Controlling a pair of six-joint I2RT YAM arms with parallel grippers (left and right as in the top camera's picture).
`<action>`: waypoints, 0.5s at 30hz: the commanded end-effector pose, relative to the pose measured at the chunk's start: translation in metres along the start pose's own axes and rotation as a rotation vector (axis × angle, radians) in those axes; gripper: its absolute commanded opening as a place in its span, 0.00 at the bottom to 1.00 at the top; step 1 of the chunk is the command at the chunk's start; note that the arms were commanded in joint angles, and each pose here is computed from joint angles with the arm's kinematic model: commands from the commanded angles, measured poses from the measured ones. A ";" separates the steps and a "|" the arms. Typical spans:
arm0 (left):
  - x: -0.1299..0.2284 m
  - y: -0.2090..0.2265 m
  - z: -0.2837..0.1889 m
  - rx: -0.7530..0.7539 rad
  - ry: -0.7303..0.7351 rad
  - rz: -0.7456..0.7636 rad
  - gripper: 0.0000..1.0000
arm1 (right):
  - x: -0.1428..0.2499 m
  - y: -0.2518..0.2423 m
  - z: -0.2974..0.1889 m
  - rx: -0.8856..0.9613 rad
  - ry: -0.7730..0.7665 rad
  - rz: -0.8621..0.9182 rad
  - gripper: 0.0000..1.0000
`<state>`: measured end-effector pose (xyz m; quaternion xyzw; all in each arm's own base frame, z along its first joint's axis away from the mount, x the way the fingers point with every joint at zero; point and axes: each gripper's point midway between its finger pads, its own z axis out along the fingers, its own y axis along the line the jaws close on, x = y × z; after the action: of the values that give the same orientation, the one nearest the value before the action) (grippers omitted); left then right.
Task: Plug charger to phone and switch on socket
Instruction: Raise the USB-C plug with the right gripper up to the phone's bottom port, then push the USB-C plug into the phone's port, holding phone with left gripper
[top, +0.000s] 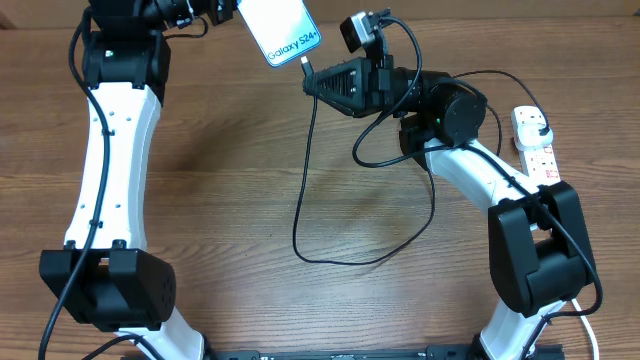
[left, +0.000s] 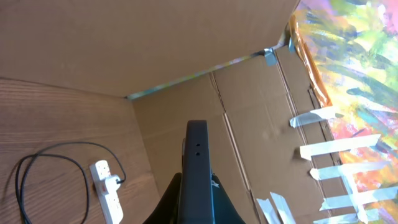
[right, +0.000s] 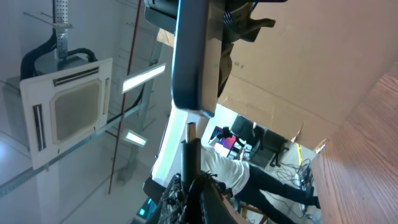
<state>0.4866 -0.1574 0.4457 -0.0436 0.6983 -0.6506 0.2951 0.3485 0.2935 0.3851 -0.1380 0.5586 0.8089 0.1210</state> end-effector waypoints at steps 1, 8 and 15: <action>0.001 -0.011 0.001 0.012 -0.005 0.042 0.05 | 0.002 0.024 0.004 -0.047 0.004 0.059 0.04; 0.003 -0.011 0.003 0.014 0.000 0.022 0.05 | 0.002 0.024 0.004 -0.047 0.004 0.059 0.04; 0.007 -0.013 0.008 0.017 0.005 0.021 0.05 | 0.002 0.024 0.004 -0.047 0.004 0.060 0.04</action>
<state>0.4853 -0.1640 0.4453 -0.0421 0.6989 -0.6519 0.2912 0.3488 0.2935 0.3854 -0.1369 0.5579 0.8095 0.1212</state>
